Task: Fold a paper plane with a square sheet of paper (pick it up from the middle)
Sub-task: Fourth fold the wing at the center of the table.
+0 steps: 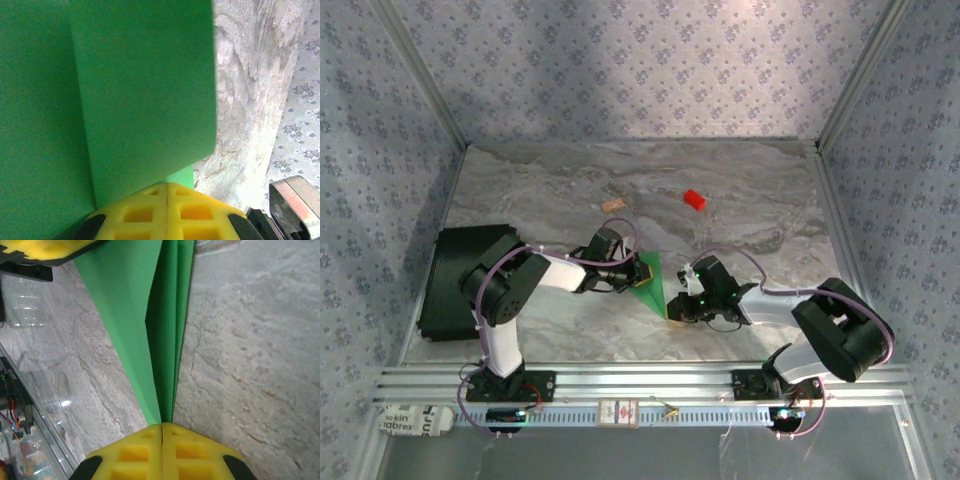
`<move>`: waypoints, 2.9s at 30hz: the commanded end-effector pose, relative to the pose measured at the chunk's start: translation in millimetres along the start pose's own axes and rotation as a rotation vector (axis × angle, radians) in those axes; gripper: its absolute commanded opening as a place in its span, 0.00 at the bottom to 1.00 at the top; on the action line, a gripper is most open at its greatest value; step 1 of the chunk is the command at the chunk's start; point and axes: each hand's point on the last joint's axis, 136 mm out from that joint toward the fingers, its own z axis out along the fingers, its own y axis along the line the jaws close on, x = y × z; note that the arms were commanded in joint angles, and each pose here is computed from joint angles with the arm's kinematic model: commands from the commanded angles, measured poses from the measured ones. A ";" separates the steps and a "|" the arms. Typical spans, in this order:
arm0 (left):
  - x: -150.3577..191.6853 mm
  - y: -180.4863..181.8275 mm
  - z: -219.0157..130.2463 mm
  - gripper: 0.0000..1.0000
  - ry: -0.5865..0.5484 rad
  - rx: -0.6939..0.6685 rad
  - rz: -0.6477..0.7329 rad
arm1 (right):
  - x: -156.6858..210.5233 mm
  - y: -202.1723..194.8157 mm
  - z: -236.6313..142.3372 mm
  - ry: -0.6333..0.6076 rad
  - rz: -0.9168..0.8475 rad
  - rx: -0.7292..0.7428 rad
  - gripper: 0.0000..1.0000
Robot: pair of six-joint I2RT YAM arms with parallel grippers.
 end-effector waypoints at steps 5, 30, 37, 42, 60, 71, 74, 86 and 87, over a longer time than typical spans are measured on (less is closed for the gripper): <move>5.3 34.7 -0.4 0.01 -0.007 -0.101 -0.051 | 47.9 -30.0 -1.9 0.153 0.082 0.106 0.05; 8.8 32.2 -0.3 0.01 0.001 -0.098 -0.038 | -30.8 32.4 -29.2 -0.075 0.019 -0.018 0.06; 9.7 32.6 1.6 0.01 0.004 -0.099 -0.039 | -59.1 51.7 -7.3 -0.075 0.000 -0.029 0.05; 10.4 34.3 2.6 0.01 0.008 -0.103 -0.039 | -66.9 43.7 7.9 -0.058 0.021 0.018 0.04; 9.3 33.1 2.0 0.01 0.010 -0.103 -0.038 | -40.1 12.2 25.0 0.023 0.069 0.103 0.04; 8.6 33.8 1.5 0.01 0.009 -0.108 -0.039 | -24.9 1.7 18.1 0.020 0.091 0.117 0.04; 8.6 34.5 1.6 0.01 0.008 -0.110 -0.039 | -28.1 8.6 13.7 0.007 0.082 0.101 0.04; 9.2 35.0 1.5 0.01 0.010 -0.111 -0.039 | -48.1 32.4 18.5 -0.011 0.039 0.059 0.05; 9.3 35.0 1.5 0.01 0.011 -0.111 -0.039 | -47.1 30.2 20.6 -0.006 0.041 0.068 0.05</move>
